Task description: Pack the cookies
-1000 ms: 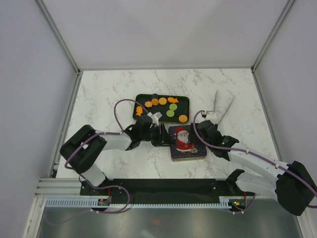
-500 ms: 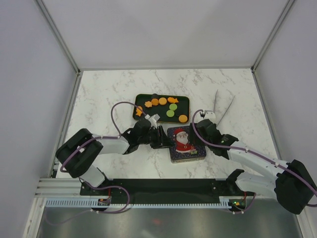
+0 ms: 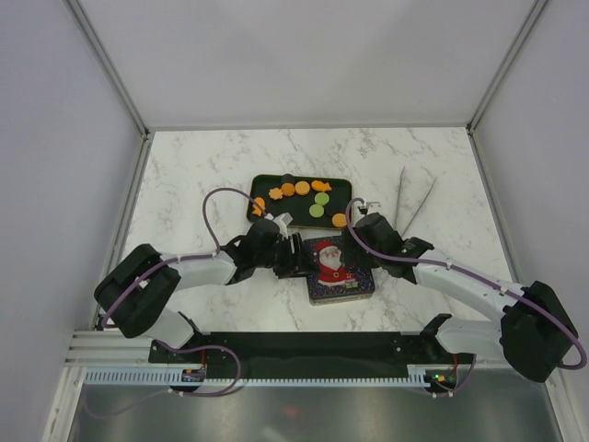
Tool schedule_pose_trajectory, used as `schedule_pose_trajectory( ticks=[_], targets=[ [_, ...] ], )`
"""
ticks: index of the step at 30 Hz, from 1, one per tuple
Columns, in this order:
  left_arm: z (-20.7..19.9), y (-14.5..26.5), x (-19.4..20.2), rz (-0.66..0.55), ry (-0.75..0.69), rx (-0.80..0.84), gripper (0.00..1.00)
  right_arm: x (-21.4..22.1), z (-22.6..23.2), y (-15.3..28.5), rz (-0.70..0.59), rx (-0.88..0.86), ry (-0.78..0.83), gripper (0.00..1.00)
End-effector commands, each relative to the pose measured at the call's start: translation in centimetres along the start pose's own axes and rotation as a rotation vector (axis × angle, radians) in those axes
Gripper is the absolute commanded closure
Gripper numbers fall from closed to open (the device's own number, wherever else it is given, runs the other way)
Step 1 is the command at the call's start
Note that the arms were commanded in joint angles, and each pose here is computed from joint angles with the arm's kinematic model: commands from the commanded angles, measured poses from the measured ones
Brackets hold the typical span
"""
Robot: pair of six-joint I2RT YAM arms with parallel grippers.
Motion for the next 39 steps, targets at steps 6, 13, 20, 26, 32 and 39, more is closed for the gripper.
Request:
schedule_pose_trajectory(
  ticks=[6,13,20,26,32,39],
  targets=[
    [-1.2,0.0,-3.9,-0.151,-0.024,0.033,0.37,1.7,2.7,0.7,0.125,-0.197,0.04,0.13],
    [-2.2,0.3,-4.0,-0.143,-0.051,0.082,0.36,1.3,2.6,1.1,0.109,-0.197,0.046,0.14],
    [-3.9,1.5,-4.3,-0.14,-0.093,0.106,0.36,-1.3,2.5,2.5,0.042,-0.19,0.042,0.12],
    [-6.1,3.1,-5.0,-0.149,-0.162,0.108,0.34,-4.2,1.4,4.4,-0.039,-0.158,0.026,0.11],
    [-8.2,5.3,-5.7,-0.168,-0.242,0.099,0.34,-7.2,-0.1,7.1,-0.163,-0.127,-0.011,0.07],
    [-10.5,9.0,-6.1,-0.222,-0.348,0.084,0.33,-11.1,-1.4,11.0,-0.344,-0.05,-0.025,0.02]
  ],
)
Point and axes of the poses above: each gripper's point midway between its finger pads, its own y axis back along the fingers, its own z axis along the line the jaws close on, x = y × z, the point moved 7 cm from there along y, back along the fingers, and after that the axes turned 15 degrees about y, right-handed, at the moved point
